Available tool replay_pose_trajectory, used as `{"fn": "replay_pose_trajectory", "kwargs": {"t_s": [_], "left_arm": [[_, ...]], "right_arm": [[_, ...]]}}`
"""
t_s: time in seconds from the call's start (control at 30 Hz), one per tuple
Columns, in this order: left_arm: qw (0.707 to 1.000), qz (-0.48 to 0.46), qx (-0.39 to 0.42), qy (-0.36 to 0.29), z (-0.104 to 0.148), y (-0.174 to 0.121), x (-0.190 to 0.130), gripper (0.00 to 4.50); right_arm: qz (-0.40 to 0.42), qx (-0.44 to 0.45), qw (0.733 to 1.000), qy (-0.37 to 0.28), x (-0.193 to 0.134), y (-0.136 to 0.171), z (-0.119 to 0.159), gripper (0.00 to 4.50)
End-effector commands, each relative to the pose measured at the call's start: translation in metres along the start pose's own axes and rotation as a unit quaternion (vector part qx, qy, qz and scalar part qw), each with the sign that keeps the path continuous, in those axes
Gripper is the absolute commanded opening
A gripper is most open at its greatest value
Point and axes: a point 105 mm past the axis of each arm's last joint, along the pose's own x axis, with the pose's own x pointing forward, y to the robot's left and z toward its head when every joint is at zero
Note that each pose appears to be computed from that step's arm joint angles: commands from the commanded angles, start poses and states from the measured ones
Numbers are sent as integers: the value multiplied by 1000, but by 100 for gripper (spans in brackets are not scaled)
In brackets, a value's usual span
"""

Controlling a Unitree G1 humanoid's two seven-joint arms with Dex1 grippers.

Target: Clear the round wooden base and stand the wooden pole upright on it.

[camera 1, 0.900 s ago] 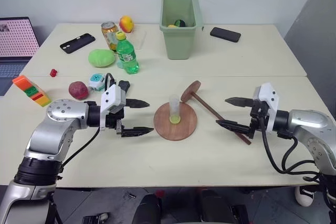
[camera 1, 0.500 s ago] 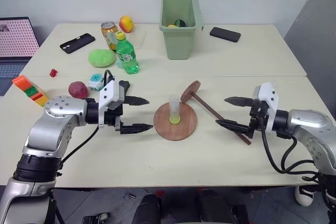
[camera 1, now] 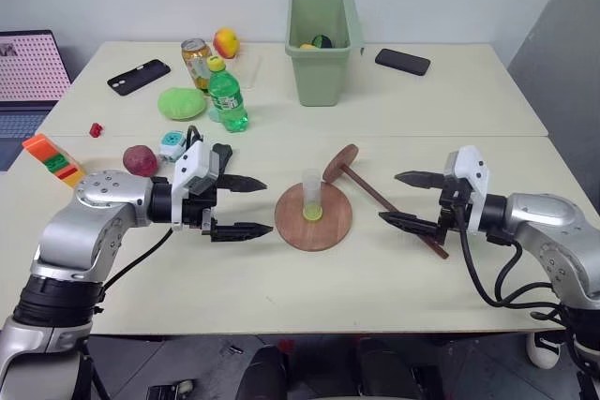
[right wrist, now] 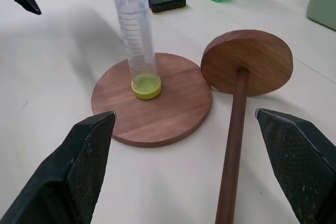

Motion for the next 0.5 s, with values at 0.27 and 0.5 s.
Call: {"fn": "replay_pose_trajectory", "kwargs": {"t_s": [0.27,0.5], "left_arm": [[997,0,72,-9,6,-4,-7,450],[997,-8,70,-8,3,-7,-3,450]], "right_arm": [[31,-33,999,-28,43,17,13,448],[33,-28,999,-31,75,19,3,448]]}}
